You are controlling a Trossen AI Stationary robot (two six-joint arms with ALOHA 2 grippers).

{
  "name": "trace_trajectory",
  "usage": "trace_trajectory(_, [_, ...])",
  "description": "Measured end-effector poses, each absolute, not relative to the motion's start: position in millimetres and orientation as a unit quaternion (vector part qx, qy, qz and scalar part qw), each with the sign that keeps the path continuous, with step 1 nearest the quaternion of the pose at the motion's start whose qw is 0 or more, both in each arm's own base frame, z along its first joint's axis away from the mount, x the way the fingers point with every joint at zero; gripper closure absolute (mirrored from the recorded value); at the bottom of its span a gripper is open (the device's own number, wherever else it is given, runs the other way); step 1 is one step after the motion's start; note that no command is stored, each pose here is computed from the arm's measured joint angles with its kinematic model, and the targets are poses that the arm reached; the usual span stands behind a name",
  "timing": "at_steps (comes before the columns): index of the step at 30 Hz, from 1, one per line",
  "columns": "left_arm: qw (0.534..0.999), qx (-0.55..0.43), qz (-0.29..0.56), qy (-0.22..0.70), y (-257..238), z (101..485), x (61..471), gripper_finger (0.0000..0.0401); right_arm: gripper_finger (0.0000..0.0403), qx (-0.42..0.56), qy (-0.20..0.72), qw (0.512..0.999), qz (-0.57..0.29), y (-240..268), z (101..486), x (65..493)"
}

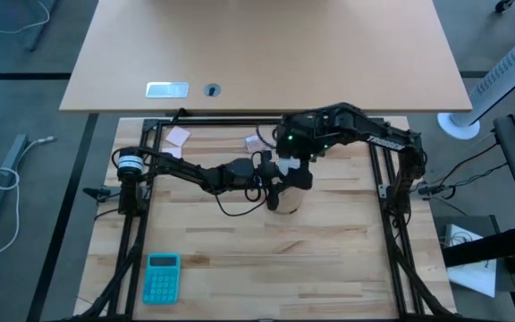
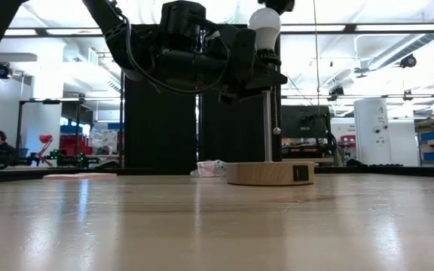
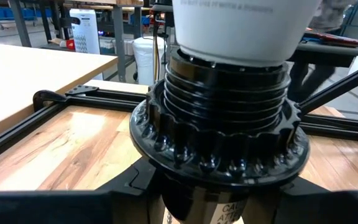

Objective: Screw lightbulb
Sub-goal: Remove the light bulb from the lamp

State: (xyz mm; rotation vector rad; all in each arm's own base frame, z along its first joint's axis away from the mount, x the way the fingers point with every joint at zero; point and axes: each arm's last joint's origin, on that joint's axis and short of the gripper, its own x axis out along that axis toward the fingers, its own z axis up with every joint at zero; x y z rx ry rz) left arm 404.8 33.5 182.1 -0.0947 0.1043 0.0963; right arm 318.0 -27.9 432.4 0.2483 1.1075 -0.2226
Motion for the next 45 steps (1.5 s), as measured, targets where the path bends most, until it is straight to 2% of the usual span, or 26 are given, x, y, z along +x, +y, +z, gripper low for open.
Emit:
trace_trajectory(3, [0.996, -0.047, 0.049, 0.052, 34, 182, 405, 0.0262, 0.0052, 0.228, 0.497, 0.822, -0.156, -27, 439, 316])
trace_trajectory(7, [0.996, -0.047, 0.05, 0.052, 34, 182, 405, 0.0262, 0.0052, 0.356, 0.453, 0.773, -0.265, -28, 439, 316])
trace_trajectory(12, [0.996, -0.047, 0.05, 0.052, 34, 182, 405, 0.0262, 0.0052, 0.418, 0.43, 0.729, -0.33, -30, 430, 320])
trace_trajectory(20, [0.996, -0.047, 0.051, 0.052, 34, 182, 405, 0.0262, 0.0052, 0.452, 0.441, 0.691, -0.351, -29, 415, 330])
trace_trajectory(38, [0.996, -0.045, 0.051, 0.052, 34, 182, 405, 0.0262, 0.0053, 0.44, 0.469, 0.686, -0.341, -34, 403, 337])
trace_trajectory(41, [0.996, -0.045, 0.051, 0.052, 34, 182, 405, 0.0262, 0.006, 0.436, 0.47, 0.688, -0.34, -34, 403, 337])
trace_trajectory(45, [0.996, -0.045, 0.051, 0.052, 34, 182, 405, 0.0262, 0.009, 0.436, 0.472, 0.688, -0.338, -34, 403, 337])
